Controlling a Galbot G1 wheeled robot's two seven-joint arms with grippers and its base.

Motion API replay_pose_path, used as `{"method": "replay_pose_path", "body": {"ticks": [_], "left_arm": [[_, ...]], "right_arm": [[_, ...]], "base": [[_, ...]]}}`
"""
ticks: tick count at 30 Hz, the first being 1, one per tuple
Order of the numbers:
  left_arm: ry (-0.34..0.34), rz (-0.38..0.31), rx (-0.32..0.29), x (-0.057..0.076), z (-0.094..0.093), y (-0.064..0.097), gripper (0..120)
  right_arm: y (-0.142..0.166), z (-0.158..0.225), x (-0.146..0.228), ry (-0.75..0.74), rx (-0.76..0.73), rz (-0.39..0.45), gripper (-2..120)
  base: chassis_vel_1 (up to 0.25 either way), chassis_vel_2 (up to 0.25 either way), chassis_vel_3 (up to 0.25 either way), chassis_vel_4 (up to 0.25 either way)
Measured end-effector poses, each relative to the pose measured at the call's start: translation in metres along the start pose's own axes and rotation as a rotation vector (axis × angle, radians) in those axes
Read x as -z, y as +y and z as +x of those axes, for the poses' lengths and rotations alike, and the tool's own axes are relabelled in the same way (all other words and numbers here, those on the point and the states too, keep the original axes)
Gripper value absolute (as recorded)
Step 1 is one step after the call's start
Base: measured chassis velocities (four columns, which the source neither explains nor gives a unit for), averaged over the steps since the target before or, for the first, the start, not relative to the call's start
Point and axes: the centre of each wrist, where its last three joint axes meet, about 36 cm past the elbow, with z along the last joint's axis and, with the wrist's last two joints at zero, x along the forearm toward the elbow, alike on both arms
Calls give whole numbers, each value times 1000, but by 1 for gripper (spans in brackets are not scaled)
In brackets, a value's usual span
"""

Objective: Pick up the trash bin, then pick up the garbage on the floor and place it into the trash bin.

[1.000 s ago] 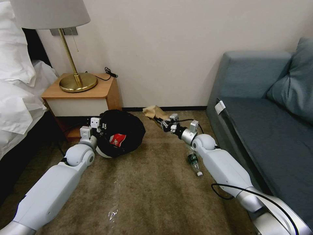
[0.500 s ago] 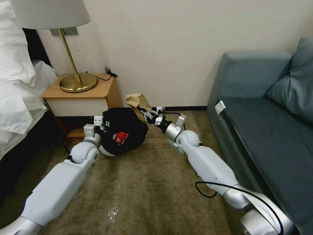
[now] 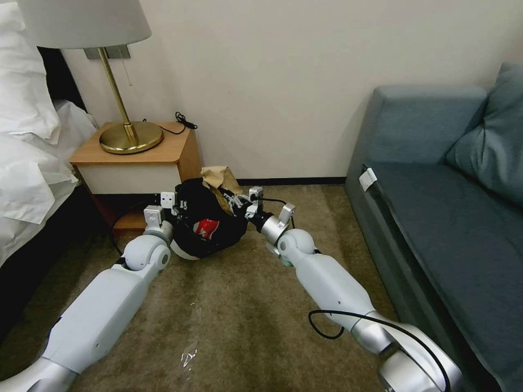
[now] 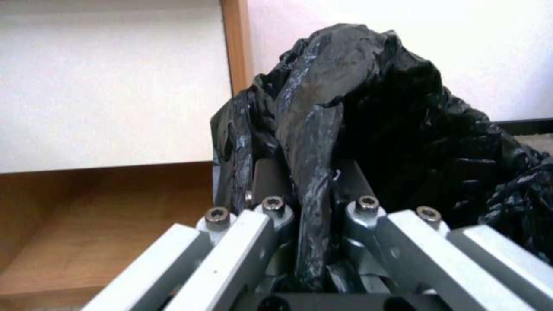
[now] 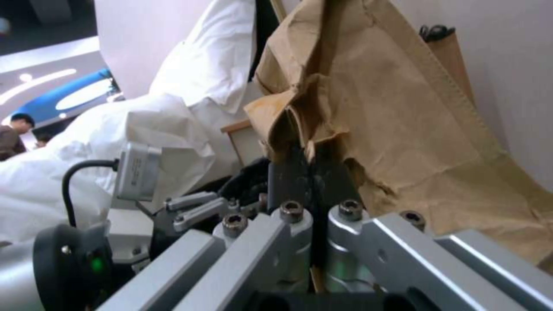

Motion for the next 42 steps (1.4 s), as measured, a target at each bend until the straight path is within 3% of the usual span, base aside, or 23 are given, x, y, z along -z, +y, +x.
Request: {"method": "replay_pose_path", "body": {"ticks": [2,17,20,22,24,26,36,42], "left_arm": [[1,0,2,-1,1,1,5],[-1,0,-1,-3,-2,8,5],[-2,0,-1,-4,-2,8,5],[-3,1,-1,-4,-2,8,5],[-3,1,-1,-3,-2,8,5],[-5,2,0,-3,-2,9,5],[-7,5,5,-5,2,12,5],[-4,5,6,-7,3,13,5]], "right_arm": [[1,0,-1,5,-5,-1,1],[5,2,-13,59,-15,6,60],[5,3,-15,67,-12,9,64],[8,5,-21,82,-5,11,78],[8,6,-22,90,-3,11,81],[9,10,-30,132,3,23,93],[9,23,-32,314,46,78,100],[10,18,-23,339,56,95,100]], "base": [[0,0,0,0],[0,0,0,0],[0,0,0,0],[0,0,0,0],[0,0,0,0],[0,0,0,0],[0,0,0,0],[0,0,0,0]]}}
